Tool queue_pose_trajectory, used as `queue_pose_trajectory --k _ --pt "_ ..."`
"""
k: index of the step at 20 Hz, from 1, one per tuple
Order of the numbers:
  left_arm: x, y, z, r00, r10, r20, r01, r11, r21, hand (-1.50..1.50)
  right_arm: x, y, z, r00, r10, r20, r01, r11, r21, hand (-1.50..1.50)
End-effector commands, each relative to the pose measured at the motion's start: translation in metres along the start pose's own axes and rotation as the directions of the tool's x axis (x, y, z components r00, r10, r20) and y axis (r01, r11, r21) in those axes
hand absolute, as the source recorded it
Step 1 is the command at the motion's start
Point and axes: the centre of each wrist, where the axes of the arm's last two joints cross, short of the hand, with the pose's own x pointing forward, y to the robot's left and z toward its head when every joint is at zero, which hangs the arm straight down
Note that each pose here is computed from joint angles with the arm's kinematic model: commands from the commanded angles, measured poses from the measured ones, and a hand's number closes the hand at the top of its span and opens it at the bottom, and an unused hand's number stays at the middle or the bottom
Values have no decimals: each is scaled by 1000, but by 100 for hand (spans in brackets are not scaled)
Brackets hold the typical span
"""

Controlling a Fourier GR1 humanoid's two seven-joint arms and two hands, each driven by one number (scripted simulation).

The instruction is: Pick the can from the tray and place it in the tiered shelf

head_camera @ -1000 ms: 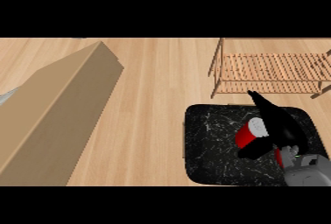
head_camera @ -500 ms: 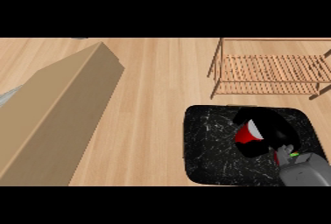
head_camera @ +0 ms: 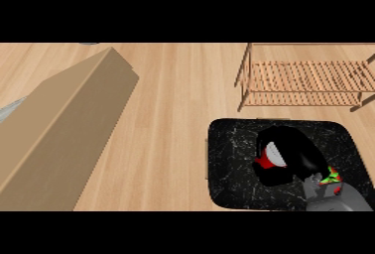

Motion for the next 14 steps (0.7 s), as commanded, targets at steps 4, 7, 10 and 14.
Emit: queue_pose_trajectory --k 4,7,10,14 --pt "-4 -2 -6 998 8 -70 -8 1000 -7 0 9 25 15 992 -12 122 4 998 66 150" --pt "-16 3 4 996 11 -84 -9 1000 21 0 11 8 51 977 -108 185 116 993 -33 150" --pt "-20 -11 0 997 15 -81 -14 1000 13 0 38 -28 70 964 -90 248 136 975 -175 150" --pt "-27 -12 6 995 14 -96 -12 1000 21 0 52 -69 119 961 -55 272 150 927 -342 150"
